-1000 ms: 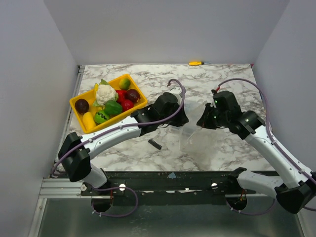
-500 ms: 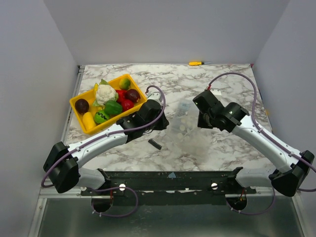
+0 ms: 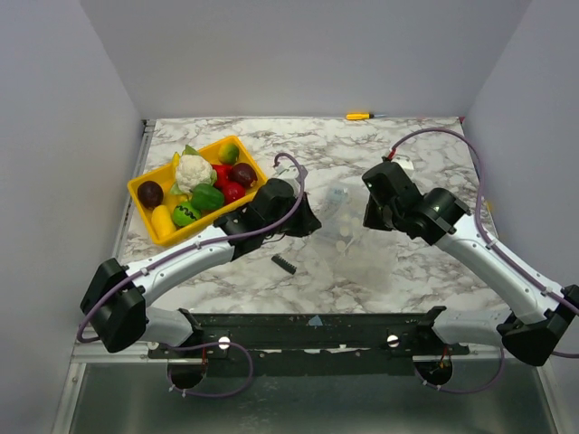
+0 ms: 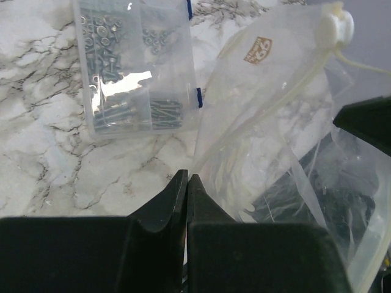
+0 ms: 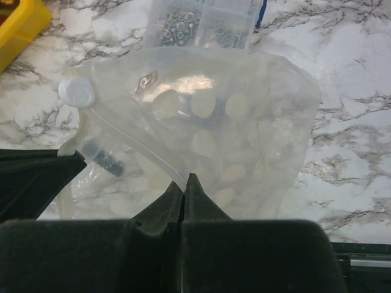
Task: Place the food in the zip-top bag and seal the zipper
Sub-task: Open the zipper of the food storage bag at the center of the board, then pick up the fake vegetable from the bin.
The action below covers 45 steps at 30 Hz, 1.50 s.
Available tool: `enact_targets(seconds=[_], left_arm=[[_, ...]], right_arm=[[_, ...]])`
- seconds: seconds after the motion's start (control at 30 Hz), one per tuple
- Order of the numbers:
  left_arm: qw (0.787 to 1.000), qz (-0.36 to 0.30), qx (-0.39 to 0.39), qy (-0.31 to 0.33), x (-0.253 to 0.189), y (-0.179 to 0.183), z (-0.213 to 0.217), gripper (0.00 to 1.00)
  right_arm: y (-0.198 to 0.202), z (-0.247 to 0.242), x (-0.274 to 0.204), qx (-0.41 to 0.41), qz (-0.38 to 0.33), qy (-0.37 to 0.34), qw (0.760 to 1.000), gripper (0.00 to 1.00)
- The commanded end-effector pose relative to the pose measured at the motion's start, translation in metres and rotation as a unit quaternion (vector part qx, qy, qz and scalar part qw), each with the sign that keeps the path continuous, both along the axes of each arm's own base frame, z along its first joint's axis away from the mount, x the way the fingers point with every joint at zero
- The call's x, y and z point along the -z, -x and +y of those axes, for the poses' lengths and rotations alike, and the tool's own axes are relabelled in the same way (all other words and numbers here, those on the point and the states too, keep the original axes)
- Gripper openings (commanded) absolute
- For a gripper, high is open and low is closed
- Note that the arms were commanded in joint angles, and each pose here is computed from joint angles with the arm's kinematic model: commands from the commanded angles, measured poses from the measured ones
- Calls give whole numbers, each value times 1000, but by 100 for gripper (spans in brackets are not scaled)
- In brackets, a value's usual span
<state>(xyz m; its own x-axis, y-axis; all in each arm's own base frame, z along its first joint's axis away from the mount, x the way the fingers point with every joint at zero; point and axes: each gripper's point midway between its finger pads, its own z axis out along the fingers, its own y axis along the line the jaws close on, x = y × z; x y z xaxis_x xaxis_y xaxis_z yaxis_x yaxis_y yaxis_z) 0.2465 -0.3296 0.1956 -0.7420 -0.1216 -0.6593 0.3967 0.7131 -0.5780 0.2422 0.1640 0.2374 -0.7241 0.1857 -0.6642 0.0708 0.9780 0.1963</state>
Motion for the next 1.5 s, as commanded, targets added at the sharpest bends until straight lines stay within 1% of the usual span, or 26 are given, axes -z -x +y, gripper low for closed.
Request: enact_targets(seconds=[0.0, 0.07, 0.17, 0.3, 0.37, 0.43, 0.57, 0.67, 0.8, 0.9, 0.97, 1.07, 1.13, 1.17, 1.27, 1.3, 1.4, 1.47], left_arm=[[998, 14, 58, 37, -12, 13, -17, 13], [997, 10, 70, 43, -17, 15, -16, 30], [996, 1, 75, 48, -26, 16, -10, 49], [996, -9, 62, 58, -36, 14, 7, 68], [997, -13, 54, 59, -39, 12, 18, 75], [998, -22, 37, 50, -39, 7, 33, 79], [998, -54, -41, 4, -30, -19, 80, 84], [989, -69, -125, -44, -24, -43, 124, 86], [958, -67, -258, -101, -17, -71, 189, 86], [928, -39, -355, -108, -9, -82, 231, 88], [903, -13, -419, -92, -1, -87, 255, 93], [884, 19, -466, -37, 8, -95, 274, 94], [873, 35, -487, -4, 11, -100, 284, 95], [871, 41, -490, 8, 13, -104, 285, 95], [862, 58, -503, 31, 17, -113, 291, 95], [856, 68, -512, 31, 21, -115, 294, 95], [829, 116, -545, 41, 41, -114, 303, 94], [821, 133, -552, 64, 51, -116, 303, 94]], right_arm=[[4, 0, 13, -11, 20, 16, 1000, 0], [5, -4, 16, -8, 18, 22, 1000, 0], [7, -7, 19, -9, 21, 29, 999, 0], [7, -8, 20, -10, 20, 34, 999, 0], [6, -9, 20, -11, 19, 37, 999, 0], [4, -8, 20, -15, 17, 42, 999, 0], [3, -10, 22, -22, 16, 55, 998, 0], [2, -12, 21, -22, 11, 60, 998, 0], [2, -11, 21, -29, 9, 58, 998, 0], [3, -10, 22, -37, 11, 61, 997, 0], [5, -9, 25, -47, 15, 62, 997, 0], [6, -10, 27, -54, 18, 69, 996, 0], [7, -12, 29, -57, 19, 74, 995, 0], [7, -12, 29, -57, 20, 75, 995, 0], [9, -10, 31, -66, 23, 72, 995, 0], [9, -9, 32, -69, 22, 70, 995, 0], [9, -8, 32, -71, 20, 67, 995, 0], [9, -10, 32, -68, 18, 68, 995, 0]])
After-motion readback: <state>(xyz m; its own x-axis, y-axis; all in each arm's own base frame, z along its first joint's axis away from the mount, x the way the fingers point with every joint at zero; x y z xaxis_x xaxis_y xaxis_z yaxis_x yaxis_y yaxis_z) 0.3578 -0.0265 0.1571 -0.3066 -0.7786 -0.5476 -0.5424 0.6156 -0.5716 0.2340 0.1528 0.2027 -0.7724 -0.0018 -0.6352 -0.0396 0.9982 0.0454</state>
